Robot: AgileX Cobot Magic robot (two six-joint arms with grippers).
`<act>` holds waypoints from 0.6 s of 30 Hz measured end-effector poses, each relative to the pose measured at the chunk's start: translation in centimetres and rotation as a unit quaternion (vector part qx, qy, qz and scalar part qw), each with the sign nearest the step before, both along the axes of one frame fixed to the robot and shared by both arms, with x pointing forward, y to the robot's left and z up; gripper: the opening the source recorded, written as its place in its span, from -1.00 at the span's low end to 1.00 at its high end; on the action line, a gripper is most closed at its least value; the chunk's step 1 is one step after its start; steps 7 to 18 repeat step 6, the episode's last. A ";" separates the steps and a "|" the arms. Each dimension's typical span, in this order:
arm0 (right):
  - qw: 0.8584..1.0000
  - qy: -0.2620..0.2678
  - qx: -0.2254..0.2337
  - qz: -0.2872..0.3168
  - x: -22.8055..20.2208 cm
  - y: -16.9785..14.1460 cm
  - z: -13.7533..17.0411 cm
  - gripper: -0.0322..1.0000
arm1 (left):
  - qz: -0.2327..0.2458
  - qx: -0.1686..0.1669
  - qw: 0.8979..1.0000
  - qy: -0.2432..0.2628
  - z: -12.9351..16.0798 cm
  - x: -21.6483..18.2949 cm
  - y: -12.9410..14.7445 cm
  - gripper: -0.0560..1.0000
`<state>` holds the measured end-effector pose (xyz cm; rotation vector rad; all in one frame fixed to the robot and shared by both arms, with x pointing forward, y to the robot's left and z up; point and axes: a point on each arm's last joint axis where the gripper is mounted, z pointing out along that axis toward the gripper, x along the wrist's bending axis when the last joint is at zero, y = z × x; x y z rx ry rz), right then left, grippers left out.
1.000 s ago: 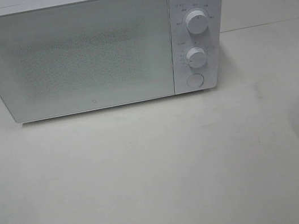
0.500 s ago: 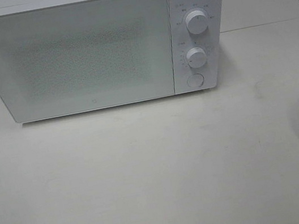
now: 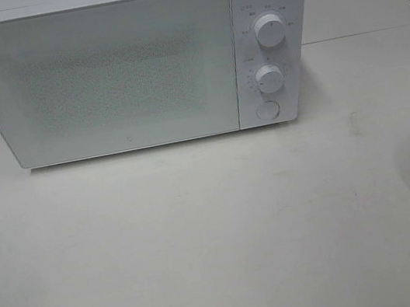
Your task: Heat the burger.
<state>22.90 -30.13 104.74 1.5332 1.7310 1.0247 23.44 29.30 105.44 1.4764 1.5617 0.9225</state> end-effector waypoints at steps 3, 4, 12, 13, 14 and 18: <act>1.000 0.000 0.000 0.000 0.0 0.0 0.0 0.54 | 0.000 0.000 1.000 0.000 0.0 0.0 0.0 0.92; 1.000 0.000 0.000 0.000 0.0 0.0 0.0 0.54 | 0.000 0.000 1.000 0.000 0.0 0.0 0.0 0.92; 1.000 0.000 0.000 0.000 0.0 0.0 0.0 0.54 | 0.000 0.000 1.000 0.000 0.0 0.0 0.0 0.92; 1.000 0.000 0.000 0.000 0.0 0.0 0.0 0.54 | 0.000 0.000 1.000 0.000 0.0 0.0 0.0 0.92; 1.000 0.000 0.000 0.000 0.0 0.0 0.0 0.54 | 0.000 0.000 1.000 0.000 0.0 0.0 0.0 0.92; 1.000 0.000 0.000 0.000 0.0 0.0 0.0 0.54 | 0.000 0.000 1.000 0.000 0.0 0.0 0.0 0.92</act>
